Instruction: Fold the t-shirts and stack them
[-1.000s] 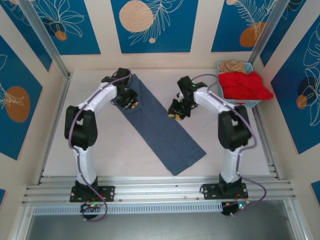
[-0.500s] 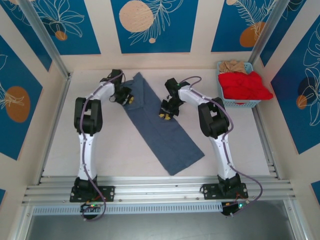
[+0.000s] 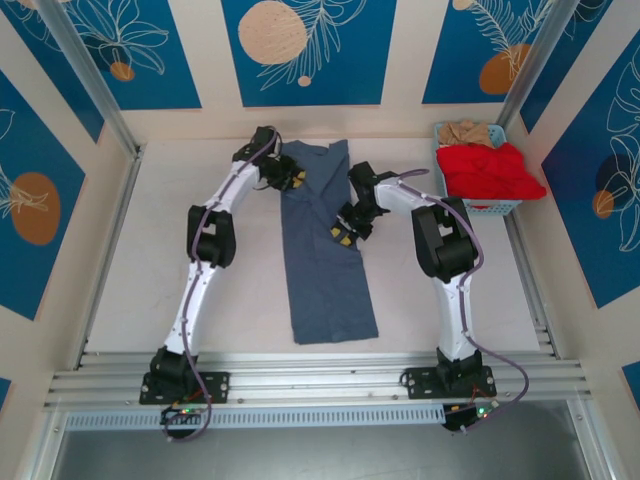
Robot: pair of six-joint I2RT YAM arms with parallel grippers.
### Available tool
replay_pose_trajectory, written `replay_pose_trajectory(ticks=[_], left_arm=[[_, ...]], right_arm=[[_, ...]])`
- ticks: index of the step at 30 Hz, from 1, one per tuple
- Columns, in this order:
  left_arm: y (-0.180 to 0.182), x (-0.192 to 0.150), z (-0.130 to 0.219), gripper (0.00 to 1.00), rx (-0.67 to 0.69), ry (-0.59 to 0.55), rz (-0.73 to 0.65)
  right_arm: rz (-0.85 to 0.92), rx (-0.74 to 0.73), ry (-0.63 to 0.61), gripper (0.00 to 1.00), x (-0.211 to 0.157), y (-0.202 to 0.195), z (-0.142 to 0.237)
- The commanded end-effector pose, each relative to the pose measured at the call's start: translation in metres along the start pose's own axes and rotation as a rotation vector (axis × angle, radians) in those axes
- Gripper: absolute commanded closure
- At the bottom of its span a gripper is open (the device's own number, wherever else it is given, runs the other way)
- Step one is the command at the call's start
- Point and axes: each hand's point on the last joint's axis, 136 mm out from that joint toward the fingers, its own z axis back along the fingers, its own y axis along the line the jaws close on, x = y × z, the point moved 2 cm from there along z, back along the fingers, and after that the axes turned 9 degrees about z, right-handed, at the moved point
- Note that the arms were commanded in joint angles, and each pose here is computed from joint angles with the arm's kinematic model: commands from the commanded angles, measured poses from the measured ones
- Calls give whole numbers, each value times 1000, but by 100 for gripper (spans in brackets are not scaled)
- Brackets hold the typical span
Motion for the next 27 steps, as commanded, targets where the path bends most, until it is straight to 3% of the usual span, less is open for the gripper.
replay_pose_trajectory(ticks=[1,4,6,9,13,15,16,17,20,27], left_arm=[[-23,0,31,70,-24,-54,-49],[-56,-25,94,59,-21,-123,-198],[-48,-48,124,57,34,-122,-251],[6,-98,146,57,137,-8,-254],[139,-192,169,58,370,242,-244],[201,-223,191,57,471,307,-241],[228,-237,203,56,495,331,-224],[246,-250,211,49,493,353,-211],[276,-288,221,41,458,403,-197],[295,-316,191,42,445,397,-202]], right_arm=[[43,20,-72,72,-1,11,28],[128,57,-146,66,-10,24,62],[155,65,-171,62,-22,21,79],[163,69,-169,60,-49,-4,93],[141,46,-88,59,-103,-58,98],[139,36,-34,58,-133,-83,100],[136,31,1,56,-148,-96,99],[132,28,34,55,-161,-107,99],[102,32,153,52,-198,-136,90],[49,94,243,50,-230,-166,68]])
